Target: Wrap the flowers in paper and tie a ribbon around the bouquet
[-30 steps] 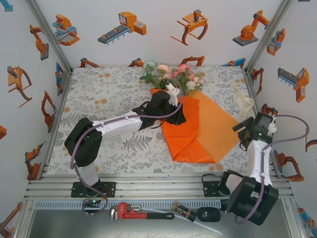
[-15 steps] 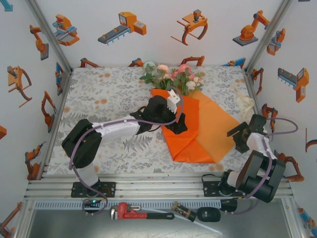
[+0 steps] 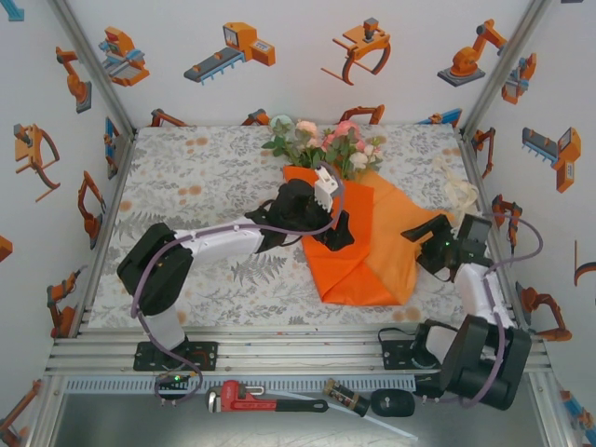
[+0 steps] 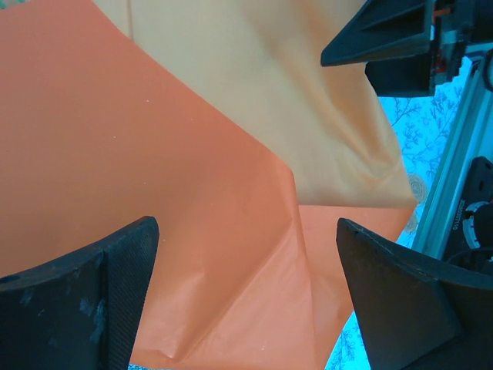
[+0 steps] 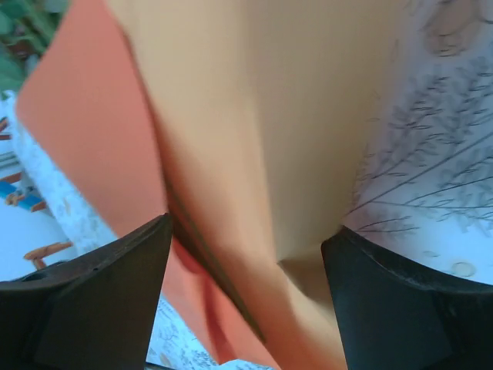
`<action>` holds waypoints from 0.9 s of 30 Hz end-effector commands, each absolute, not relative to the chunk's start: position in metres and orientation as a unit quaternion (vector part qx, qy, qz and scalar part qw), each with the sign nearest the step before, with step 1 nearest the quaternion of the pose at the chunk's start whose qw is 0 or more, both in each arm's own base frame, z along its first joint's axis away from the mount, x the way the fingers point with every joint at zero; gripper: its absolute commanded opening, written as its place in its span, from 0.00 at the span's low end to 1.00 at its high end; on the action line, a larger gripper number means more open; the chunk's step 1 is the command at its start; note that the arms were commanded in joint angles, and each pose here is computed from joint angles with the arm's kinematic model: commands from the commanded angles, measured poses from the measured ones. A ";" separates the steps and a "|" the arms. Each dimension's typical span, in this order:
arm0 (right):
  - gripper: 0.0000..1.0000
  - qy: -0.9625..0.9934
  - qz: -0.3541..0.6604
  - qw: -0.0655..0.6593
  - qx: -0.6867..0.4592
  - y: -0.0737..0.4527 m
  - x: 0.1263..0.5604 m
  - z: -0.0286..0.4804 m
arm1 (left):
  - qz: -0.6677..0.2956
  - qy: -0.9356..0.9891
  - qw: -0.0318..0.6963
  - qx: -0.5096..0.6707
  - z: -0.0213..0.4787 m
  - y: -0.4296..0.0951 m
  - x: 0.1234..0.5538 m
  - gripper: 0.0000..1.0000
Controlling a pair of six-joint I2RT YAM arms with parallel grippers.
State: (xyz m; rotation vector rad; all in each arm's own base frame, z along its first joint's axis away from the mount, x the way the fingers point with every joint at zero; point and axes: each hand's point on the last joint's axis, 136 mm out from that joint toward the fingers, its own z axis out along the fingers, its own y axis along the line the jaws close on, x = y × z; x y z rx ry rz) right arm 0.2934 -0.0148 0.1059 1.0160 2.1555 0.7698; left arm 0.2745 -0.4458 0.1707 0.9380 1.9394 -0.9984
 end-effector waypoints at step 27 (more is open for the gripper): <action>0.76 0.842 0.381 0.274 0.267 0.073 0.204 0.085 | -0.301 0.842 0.256 0.367 0.078 -0.475 0.255 0.47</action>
